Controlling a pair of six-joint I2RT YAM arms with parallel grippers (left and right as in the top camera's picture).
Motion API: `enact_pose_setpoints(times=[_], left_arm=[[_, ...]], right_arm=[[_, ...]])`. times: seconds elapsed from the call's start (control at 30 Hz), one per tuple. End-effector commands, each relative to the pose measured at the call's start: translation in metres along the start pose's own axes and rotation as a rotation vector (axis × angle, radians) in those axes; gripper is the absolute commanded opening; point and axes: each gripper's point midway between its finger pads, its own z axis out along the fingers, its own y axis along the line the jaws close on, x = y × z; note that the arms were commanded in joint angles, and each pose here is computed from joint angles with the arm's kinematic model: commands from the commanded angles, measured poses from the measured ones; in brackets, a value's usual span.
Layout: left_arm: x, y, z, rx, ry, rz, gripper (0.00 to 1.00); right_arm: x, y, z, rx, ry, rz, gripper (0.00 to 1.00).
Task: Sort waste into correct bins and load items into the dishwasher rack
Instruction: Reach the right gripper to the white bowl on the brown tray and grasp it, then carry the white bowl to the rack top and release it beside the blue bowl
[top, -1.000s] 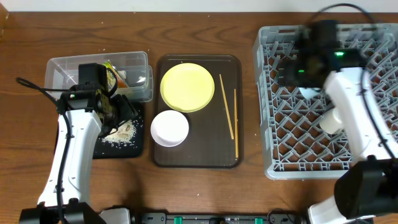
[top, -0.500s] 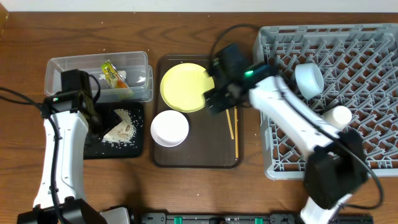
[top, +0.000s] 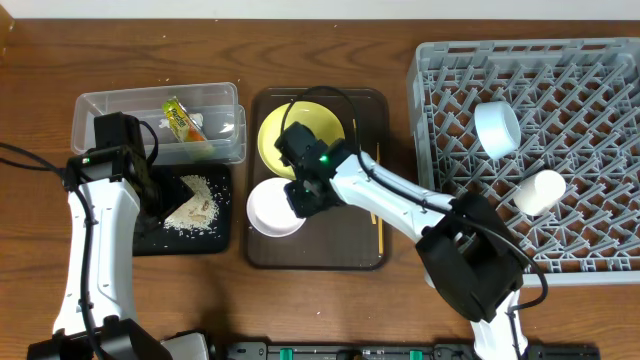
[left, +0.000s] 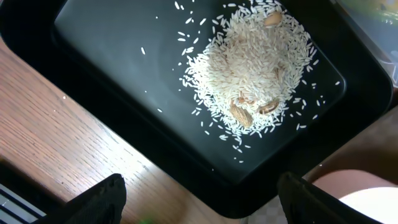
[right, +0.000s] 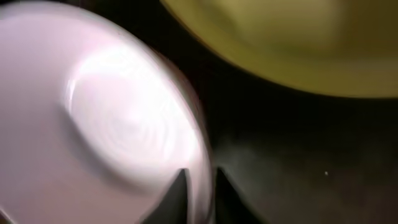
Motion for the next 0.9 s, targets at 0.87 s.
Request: enact_pose_setpoints(times=[0.87], left_arm=[[-0.002, 0.005, 0.0, -0.019, -0.009, -0.017, 0.81]], right_arm=[[-0.079, -0.281, -0.298, 0.976, -0.558, 0.206, 0.01]])
